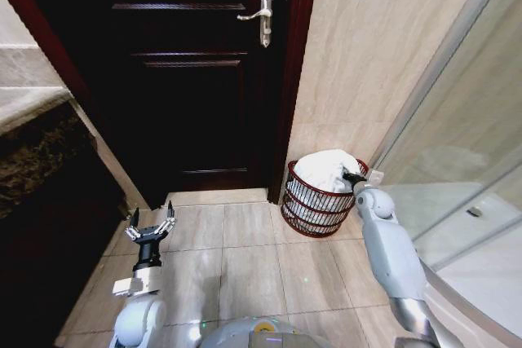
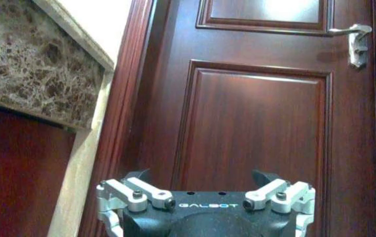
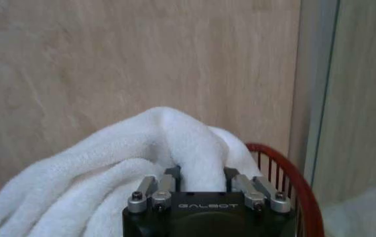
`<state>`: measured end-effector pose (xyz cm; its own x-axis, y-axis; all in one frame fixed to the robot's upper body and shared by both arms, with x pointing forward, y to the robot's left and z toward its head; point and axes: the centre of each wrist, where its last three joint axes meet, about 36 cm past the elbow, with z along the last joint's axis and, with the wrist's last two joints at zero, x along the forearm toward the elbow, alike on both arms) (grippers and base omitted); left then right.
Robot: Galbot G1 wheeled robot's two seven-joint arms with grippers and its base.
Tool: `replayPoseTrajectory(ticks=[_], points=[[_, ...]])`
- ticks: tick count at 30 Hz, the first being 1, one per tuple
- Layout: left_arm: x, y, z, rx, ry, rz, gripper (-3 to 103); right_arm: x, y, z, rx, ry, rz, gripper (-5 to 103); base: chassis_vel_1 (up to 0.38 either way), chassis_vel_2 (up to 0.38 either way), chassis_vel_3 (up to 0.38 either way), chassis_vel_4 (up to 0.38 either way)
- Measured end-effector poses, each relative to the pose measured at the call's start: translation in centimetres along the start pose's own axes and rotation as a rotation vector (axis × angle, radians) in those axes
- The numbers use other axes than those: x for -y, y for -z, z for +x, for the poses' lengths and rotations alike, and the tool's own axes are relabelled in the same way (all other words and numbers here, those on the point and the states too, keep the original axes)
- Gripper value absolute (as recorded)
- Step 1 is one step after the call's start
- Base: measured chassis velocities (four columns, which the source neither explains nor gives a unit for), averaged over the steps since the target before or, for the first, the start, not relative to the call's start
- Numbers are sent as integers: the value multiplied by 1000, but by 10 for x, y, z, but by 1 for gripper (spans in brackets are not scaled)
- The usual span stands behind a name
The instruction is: Discard the used towel into the hamper.
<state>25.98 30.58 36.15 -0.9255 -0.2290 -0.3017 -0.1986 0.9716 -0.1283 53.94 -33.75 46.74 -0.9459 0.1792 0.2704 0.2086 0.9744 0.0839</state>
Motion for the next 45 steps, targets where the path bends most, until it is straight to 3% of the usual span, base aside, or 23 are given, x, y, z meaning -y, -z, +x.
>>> replayPoseTrajectory(ticks=[2,4,7,8,11,16,19,25,33,37,45], points=[[-2,1,-3,7,1,2,100,0,7,16,17,1,34,54,0,0,0,0],[-2,1,-3,7,1,2,100,1,8,20,17,2,40,54,0,0,0,0],[-4,2,-5,8,-1,5,100,8,8,29,26,-6,61,71,0,0,0,0],[-4,2,-5,8,-1,5,100,8,8,29,26,-6,61,71,0,0,0,0],[-4,2,-6,8,-1,7,100,6,14,31,80,12,45,86,0,0,0,0],[-5,1,-6,8,2,6,100,-10,33,20,150,98,2,99,0,0,0,0],[-5,2,-6,9,7,3,100,-19,39,3,181,150,-10,100,0,0,0,0],[-2,1,-5,2,13,-5,100,-24,24,-33,107,156,-6,100,0,0,0,0],[8,-1,-6,2,8,1,100,-18,-14,-51,-136,141,26,100,0,0,0,0],[10,-3,-4,-2,10,7,100,-20,-12,-59,-264,166,25,100,0,0,0,0],[7,-5,-2,2,32,17,100,-37,-5,-74,-387,188,31,100,0,0,0,0]])
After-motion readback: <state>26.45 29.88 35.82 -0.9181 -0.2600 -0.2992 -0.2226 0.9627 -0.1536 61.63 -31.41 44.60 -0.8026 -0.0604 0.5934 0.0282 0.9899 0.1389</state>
